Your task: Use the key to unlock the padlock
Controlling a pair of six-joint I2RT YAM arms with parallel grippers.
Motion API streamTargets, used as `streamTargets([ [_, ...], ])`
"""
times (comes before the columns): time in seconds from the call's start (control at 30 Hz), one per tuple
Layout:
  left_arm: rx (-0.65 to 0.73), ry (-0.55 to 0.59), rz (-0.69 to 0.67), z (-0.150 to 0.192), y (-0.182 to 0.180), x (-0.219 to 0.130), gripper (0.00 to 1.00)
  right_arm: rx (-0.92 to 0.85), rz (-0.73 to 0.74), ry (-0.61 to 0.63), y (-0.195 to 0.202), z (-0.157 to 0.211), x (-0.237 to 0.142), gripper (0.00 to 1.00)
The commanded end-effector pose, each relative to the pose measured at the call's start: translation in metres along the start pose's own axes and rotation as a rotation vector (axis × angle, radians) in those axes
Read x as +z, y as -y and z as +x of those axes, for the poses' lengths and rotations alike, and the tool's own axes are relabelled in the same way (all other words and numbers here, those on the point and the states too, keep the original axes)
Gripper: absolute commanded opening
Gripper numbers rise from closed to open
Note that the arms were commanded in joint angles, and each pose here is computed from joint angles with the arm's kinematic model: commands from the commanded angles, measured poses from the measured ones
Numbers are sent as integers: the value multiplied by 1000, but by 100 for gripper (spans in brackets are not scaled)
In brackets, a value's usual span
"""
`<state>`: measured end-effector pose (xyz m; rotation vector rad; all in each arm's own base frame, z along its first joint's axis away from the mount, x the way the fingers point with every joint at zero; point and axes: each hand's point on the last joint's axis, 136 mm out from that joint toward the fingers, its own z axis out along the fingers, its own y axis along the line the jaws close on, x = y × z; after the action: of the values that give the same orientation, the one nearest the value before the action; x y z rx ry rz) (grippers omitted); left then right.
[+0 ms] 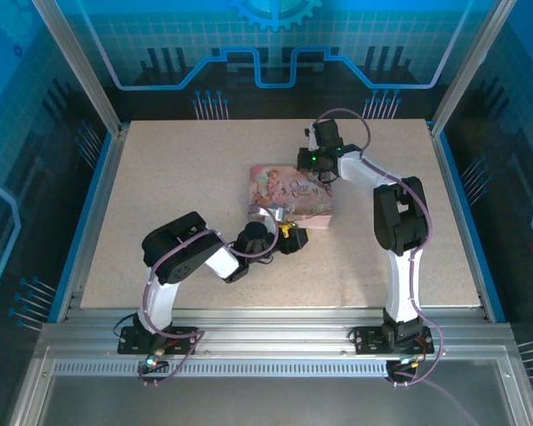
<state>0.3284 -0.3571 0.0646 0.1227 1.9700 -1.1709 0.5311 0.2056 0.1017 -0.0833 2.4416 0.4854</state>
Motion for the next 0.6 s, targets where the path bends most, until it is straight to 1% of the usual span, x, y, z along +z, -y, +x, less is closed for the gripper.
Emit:
streamTargets([
  [0.0,-34,18,53,-4,10,8,70,-9,-20,-47,-10,14,-6,0],
  [0.07,-46,18,56,-2,8,9,68,-6,-20,-49,-10,14,-6,0],
  [0.2,-55,42,45,-6,4,6,60,-9,-18,-49,-10,15,-7,0],
  [0.3,-69,32,31,-6,-3,1,56,-12,-12,-51,-8,17,-7,0],
  [0.43,-83,23,21,-5,-11,-5,47,-10,-14,-50,-7,18,-7,0],
  [0.57,-87,5,13,-3,-16,-8,41,-6,-15,-47,-8,18,-7,0],
])
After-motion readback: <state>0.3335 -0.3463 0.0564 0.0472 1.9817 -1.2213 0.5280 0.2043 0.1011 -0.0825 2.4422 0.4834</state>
